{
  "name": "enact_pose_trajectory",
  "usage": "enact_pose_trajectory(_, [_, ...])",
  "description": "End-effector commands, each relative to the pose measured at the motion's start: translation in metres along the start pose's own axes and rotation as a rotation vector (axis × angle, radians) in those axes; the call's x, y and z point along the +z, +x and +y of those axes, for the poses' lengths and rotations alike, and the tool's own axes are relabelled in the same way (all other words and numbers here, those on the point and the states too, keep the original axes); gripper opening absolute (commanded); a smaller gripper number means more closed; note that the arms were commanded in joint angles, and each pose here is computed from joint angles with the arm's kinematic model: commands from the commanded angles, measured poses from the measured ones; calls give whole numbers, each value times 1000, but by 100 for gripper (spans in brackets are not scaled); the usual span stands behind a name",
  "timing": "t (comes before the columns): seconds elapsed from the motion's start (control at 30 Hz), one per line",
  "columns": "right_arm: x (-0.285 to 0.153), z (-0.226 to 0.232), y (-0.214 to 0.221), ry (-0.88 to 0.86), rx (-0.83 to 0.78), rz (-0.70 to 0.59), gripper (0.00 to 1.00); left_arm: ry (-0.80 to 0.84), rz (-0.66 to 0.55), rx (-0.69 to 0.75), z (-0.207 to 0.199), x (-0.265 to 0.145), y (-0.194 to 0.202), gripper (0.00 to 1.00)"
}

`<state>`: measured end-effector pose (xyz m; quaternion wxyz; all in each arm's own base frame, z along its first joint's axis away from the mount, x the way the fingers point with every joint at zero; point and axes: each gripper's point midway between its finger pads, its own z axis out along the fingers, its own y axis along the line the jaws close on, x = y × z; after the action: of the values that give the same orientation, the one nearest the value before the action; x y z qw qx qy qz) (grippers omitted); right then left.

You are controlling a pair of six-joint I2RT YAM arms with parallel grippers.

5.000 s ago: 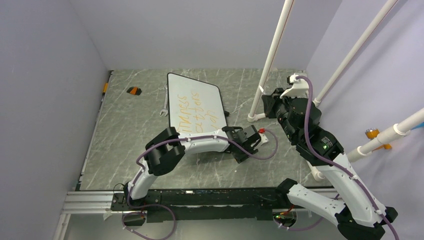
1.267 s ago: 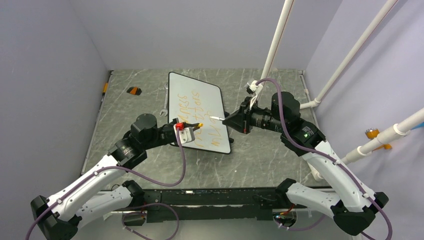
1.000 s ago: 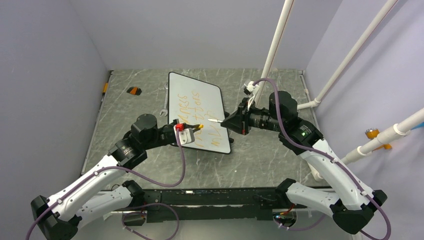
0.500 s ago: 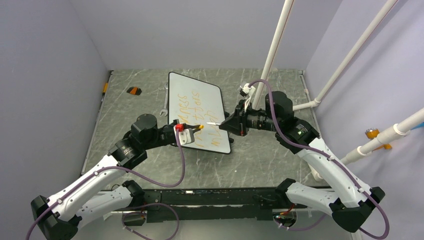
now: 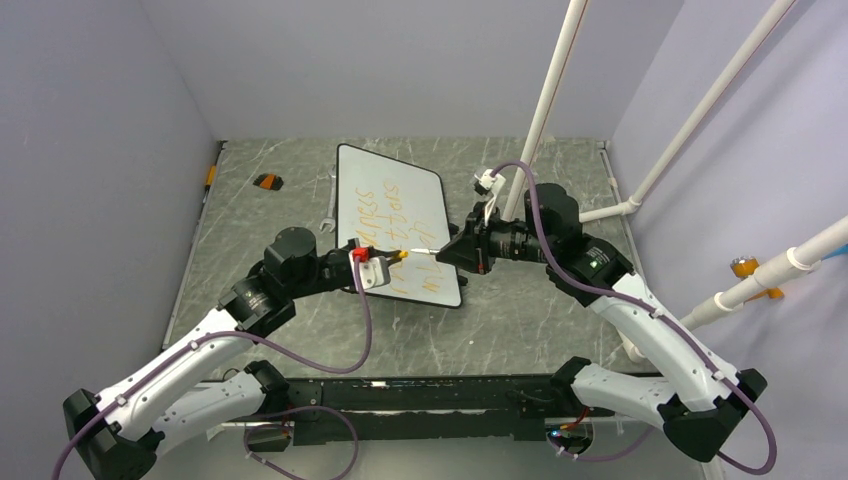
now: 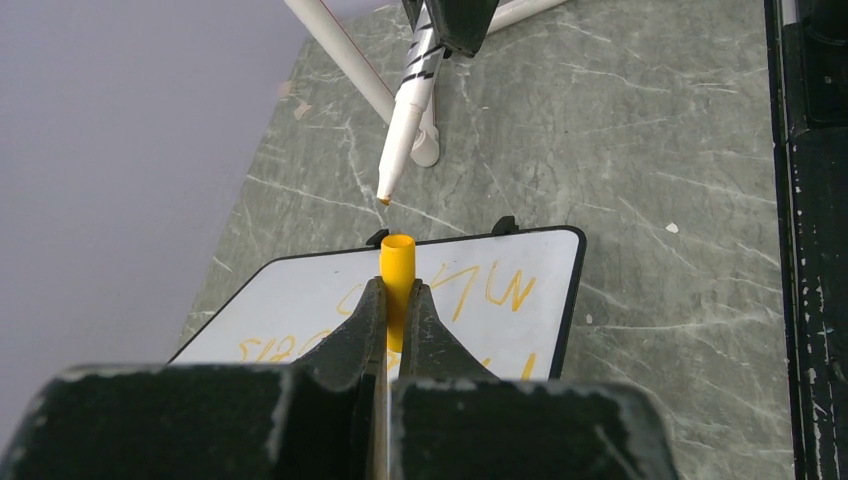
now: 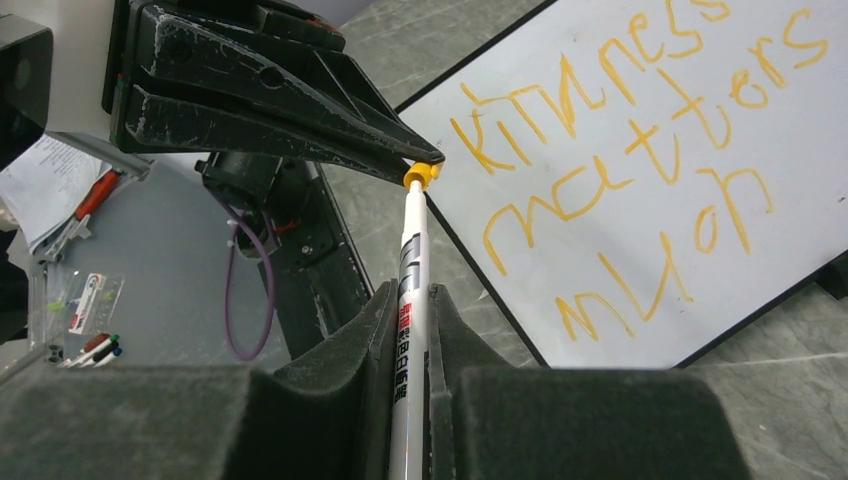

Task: Write a sentence on the whiteboard
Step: Insert the whiteboard marker without the cap into the pen cap.

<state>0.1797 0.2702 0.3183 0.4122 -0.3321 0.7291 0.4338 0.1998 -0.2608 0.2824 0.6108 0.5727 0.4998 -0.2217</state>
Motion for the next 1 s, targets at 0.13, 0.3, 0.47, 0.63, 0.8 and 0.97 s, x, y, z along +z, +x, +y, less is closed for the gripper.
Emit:
enact_pose_trajectory(0.13, [6, 4, -6, -29, -27, -22, 0, 12, -32, -2, 1, 1, -10, 0])
enact_pose_trajectory(0.3, [10, 6, -5, -41, -19, -19, 0, 17, -29, -4, 1, 2, -10, 0])
enact_pose_trajectory(0.47, [14, 6, -1, -43, -14, -11, 0, 16, -28, -6, 1, 2, -9, 0])
enact_pose_trajectory(0.63, [17, 6, 4, -34, -15, 1, 0, 23, -27, -11, 0, 3, -9, 0])
enact_pose_trajectory(0.8, [19, 5, 7, -19, -16, 11, 0, 24, -28, -11, 0, 3, -9, 0])
enact_pose_trajectory(0.97, [18, 2, 7, 5, -23, 11, 0, 19, -30, -8, 0, 2, -10, 0])
